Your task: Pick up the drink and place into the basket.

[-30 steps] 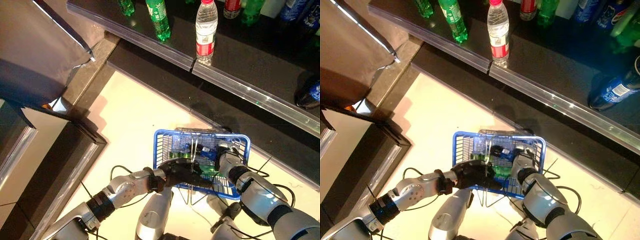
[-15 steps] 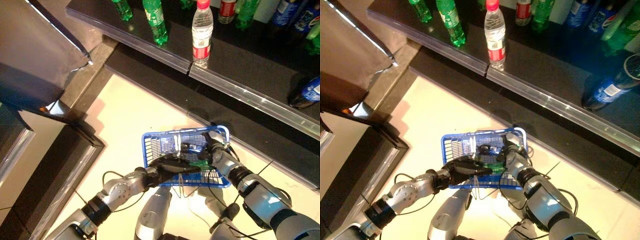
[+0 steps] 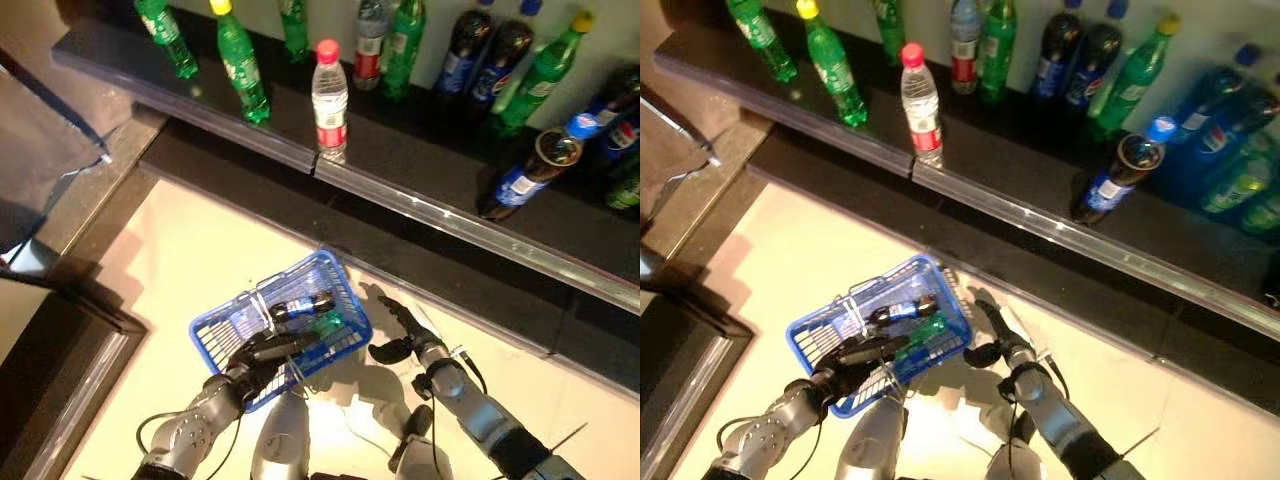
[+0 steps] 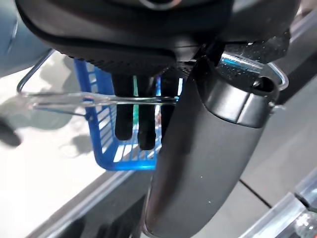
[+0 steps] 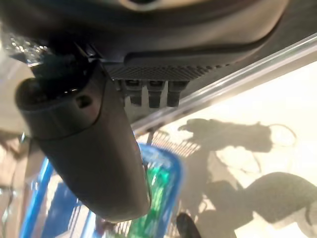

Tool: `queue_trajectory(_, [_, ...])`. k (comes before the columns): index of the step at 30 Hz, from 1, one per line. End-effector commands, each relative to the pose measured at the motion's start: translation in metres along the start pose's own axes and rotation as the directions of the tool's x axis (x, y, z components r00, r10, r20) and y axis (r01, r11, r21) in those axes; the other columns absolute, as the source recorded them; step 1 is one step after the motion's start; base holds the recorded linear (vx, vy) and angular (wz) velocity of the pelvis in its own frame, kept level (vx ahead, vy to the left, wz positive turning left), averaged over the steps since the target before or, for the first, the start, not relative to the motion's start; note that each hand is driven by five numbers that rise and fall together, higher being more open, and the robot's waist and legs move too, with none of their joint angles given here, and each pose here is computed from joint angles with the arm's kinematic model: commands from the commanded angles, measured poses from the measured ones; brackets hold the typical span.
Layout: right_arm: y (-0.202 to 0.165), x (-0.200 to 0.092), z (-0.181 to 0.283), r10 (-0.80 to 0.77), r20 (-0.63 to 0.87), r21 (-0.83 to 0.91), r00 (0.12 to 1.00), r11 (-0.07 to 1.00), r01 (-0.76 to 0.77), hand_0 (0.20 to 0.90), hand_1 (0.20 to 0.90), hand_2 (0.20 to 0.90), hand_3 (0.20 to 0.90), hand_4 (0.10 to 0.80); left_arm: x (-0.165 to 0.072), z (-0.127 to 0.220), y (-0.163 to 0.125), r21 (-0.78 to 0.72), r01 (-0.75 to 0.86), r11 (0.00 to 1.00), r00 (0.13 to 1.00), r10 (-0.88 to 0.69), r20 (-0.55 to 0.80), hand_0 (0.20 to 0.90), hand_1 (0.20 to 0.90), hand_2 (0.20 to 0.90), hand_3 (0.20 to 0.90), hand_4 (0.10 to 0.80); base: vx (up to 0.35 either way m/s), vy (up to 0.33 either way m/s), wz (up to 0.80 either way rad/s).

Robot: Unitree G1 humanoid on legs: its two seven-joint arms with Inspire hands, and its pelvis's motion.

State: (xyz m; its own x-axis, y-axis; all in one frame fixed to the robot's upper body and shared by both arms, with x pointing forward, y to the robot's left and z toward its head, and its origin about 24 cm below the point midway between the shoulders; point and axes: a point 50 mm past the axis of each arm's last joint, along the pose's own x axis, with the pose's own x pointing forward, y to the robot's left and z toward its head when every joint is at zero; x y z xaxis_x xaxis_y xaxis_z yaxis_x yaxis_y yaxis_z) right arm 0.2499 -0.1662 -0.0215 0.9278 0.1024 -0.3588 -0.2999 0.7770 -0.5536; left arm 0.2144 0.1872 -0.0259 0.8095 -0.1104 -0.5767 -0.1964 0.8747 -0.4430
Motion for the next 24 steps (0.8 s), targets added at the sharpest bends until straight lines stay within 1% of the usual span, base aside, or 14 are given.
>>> queue_trajectory(1, [0.012,-0.017,-0.001,0.069,0.100,0.094,0.993,0.992,-0.079,0.900,0.900,0.900,0.900,0.800,-0.010,0.005,-0.012,0.073,0.067,0.995,0.984,-0.078,0.159,0.300,0.300,0.300,0.200,0.100,0.064,-0.034,-0.14])
queue_trajectory(2, [0.015,-0.019,-0.006,0.076,0.084,0.134,0.994,0.987,-0.087,0.900,0.900,0.900,0.900,0.800,-0.009,-0.001,-0.002,0.103,0.002,0.995,0.987,-0.019,0.158,0.300,0.300,0.300,0.200,0.100,0.057,-0.050,-0.14])
queue_trajectory(4, [0.019,-0.023,-0.013,0.086,0.064,0.185,0.994,0.978,-0.096,0.900,0.900,0.900,0.900,0.800,-0.006,-0.013,0.011,0.113,-0.056,0.992,0.991,0.041,0.130,0.300,0.300,0.300,0.200,0.100,0.034,-0.059,-0.10])
queue_trajectory(5, [0.023,-0.028,-0.020,0.089,0.043,0.220,0.995,0.971,-0.096,0.900,0.900,0.900,0.900,0.800,-0.006,-0.024,0.024,0.117,-0.122,0.986,0.989,0.111,0.095,0.300,0.300,0.300,0.200,0.100,0.026,-0.051,-0.03])
queue_trajectory(8, [0.027,-0.031,-0.027,0.093,0.015,0.262,0.996,0.961,-0.094,0.900,0.900,0.900,0.900,0.800,-0.006,-0.036,0.035,0.128,-0.171,0.977,0.984,0.163,0.072,0.300,0.300,0.300,0.200,0.100,0.015,-0.028,-0.02])
queue_trajectory(9, [0.030,-0.034,-0.034,0.098,-0.014,0.312,0.995,0.946,-0.088,0.900,0.900,0.900,0.900,0.800,-0.007,-0.049,0.047,0.117,-0.222,0.968,0.975,0.219,0.034,0.300,0.300,0.300,0.200,0.100,0.023,-0.035,-0.07])
queue_trajectory(12, [0.038,-0.040,-0.047,0.122,-0.072,0.383,0.990,0.920,-0.085,0.900,0.900,0.900,0.900,0.800,-0.008,-0.069,0.067,0.114,-0.315,0.942,0.948,0.319,-0.017,0.300,0.300,0.300,0.200,0.100,0.040,-0.028,-0.08])
queue_trajectory(15, [0.046,-0.046,-0.058,0.139,-0.134,0.437,0.981,0.897,-0.067,0.900,0.900,0.900,0.900,0.800,-0.008,-0.085,0.080,0.098,-0.403,0.910,0.908,0.411,-0.078,0.300,0.300,0.300,0.200,0.100,0.034,-0.019,-0.15])
queue_trajectory(19, [0.054,-0.051,-0.069,0.160,-0.183,0.472,0.970,0.880,-0.057,0.900,0.900,0.900,0.900,0.800,-0.006,-0.095,0.082,0.075,-0.408,0.910,0.904,0.414,-0.106,0.300,0.300,0.300,0.200,0.100,0.018,-0.008,-0.19])
queue_trajectory(24, [0.057,-0.051,-0.073,0.157,-0.208,0.471,0.966,0.881,-0.041,0.900,0.900,0.900,0.900,0.800,-0.005,-0.099,0.078,0.090,-0.386,0.918,0.911,0.394,-0.118,0.300,0.300,0.300,0.200,0.100,0.003,-0.006,-0.05])
